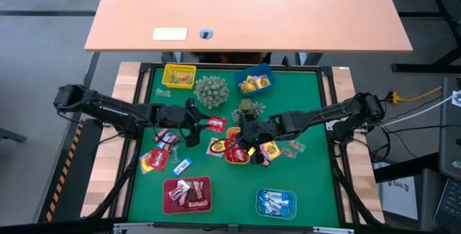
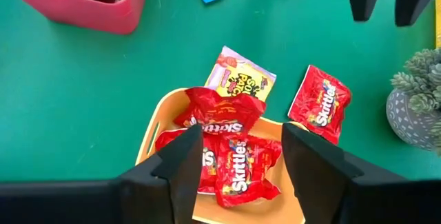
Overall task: Sort candy
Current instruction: Put the red candy into the light orange bin
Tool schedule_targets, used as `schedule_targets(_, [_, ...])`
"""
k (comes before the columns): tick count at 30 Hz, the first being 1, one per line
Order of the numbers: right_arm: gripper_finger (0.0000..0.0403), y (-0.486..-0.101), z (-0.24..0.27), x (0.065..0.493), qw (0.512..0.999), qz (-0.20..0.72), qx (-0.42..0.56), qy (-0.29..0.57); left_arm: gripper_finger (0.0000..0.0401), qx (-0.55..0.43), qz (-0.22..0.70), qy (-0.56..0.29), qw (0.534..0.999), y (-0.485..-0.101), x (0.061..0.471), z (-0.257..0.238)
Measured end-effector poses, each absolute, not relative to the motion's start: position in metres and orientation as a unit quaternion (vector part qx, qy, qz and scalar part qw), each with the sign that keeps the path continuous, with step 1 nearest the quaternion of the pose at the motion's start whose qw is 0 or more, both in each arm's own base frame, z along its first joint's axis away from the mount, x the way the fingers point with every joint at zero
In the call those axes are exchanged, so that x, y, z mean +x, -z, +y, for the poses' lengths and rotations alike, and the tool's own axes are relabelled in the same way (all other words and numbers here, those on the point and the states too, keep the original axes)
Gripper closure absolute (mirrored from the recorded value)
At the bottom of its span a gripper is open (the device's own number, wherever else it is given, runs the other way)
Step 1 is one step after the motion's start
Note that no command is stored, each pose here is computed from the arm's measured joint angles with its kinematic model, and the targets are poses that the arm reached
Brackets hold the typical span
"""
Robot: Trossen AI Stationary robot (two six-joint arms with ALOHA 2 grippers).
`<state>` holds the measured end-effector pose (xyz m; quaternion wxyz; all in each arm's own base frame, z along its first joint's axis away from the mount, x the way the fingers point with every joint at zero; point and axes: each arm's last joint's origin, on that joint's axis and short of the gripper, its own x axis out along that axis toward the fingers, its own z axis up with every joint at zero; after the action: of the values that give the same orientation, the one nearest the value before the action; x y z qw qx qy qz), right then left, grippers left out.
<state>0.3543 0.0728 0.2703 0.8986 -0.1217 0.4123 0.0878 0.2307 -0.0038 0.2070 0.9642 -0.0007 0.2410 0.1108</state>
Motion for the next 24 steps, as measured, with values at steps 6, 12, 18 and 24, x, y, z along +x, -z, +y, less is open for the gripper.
schedule_targets(6, [0.0205,-0.27,0.073,0.354,0.897,0.416,-0.122,-0.088,0.0267,0.021,0.275,-0.162,0.948,-0.19,0.237,-0.001])
schedule_targets(12, [0.0205,-0.27,0.073,0.354,0.897,0.416,-0.122,-0.088,0.0267,0.007,0.308,-0.177,0.935,-0.172,0.244,0.0])
schedule_targets(18, [0.0205,-0.269,0.073,0.353,0.896,0.418,-0.122,-0.089,0.0267,-0.001,0.35,-0.197,0.916,-0.15,0.25,0.008])
schedule_targets(24, [0.0205,-0.269,0.073,0.352,0.893,0.424,-0.119,-0.096,0.0267,0.001,0.385,-0.204,0.9,-0.13,0.254,0.013])
